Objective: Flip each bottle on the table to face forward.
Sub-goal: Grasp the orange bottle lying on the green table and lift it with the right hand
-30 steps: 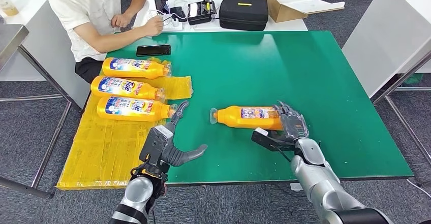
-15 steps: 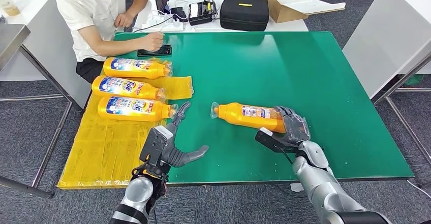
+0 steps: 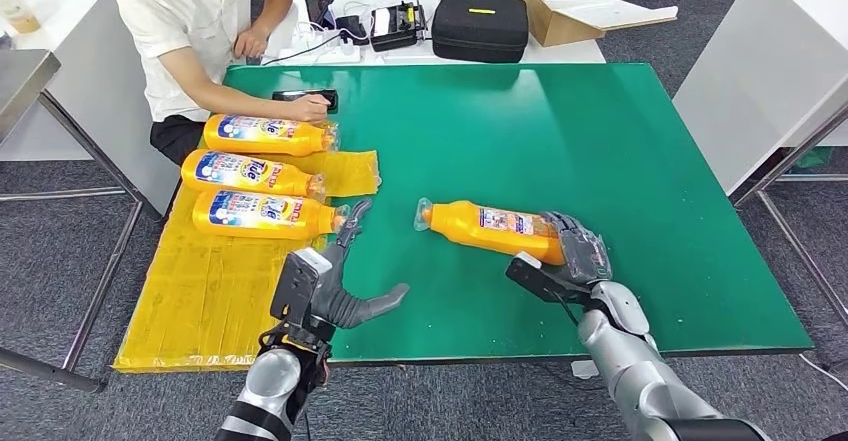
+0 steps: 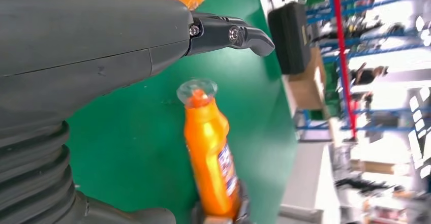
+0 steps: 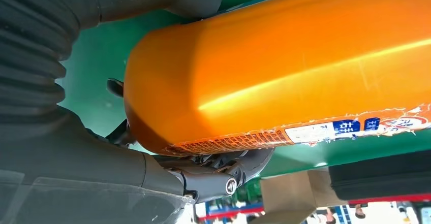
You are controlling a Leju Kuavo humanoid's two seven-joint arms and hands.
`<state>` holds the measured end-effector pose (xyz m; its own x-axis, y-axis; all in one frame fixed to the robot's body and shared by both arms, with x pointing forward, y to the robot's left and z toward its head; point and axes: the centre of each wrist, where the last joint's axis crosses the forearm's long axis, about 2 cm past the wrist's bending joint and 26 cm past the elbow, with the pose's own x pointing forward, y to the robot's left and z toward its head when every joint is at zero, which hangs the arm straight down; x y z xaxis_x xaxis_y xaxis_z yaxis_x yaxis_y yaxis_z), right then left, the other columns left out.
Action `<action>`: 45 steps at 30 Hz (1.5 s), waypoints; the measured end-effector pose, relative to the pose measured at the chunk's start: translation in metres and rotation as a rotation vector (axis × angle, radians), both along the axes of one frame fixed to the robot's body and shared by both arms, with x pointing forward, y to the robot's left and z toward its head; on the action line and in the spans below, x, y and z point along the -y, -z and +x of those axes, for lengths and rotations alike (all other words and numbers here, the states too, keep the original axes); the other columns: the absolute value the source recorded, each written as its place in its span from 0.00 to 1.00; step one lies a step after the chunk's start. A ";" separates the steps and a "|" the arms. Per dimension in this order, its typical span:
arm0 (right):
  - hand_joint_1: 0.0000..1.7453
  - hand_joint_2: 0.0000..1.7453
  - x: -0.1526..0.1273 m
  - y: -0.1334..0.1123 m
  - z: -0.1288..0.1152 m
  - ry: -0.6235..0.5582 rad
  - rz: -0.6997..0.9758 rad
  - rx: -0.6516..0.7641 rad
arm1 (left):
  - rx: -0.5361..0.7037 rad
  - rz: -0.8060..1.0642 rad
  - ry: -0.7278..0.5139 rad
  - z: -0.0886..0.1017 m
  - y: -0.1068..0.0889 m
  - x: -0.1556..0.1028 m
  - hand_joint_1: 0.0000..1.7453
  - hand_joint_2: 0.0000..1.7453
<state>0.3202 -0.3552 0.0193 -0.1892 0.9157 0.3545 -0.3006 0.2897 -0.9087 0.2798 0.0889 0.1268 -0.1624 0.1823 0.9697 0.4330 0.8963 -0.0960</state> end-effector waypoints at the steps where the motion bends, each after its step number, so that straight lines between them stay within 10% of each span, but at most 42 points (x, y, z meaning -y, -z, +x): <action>1: 1.00 1.00 0.000 0.001 -0.001 0.003 0.037 0.001 | -0.010 -0.028 -0.009 0.000 0.000 0.000 0.00 1.00; 23: 1.00 1.00 -0.033 0.009 -0.017 -0.004 0.705 -0.042 | -0.271 -0.532 0.135 -0.017 0.022 -0.009 0.00 1.00; 45: 1.00 1.00 -0.135 -0.009 -0.034 -0.279 0.917 -0.079 | -0.159 -0.301 0.000 -0.009 0.021 -0.004 0.00 1.00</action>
<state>0.2859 -0.2200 0.0281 -0.3029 0.2020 0.9314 -0.5169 0.7862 -0.3386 0.2706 0.0932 0.1060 -0.0135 0.4644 0.8855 0.3914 0.8174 -0.4227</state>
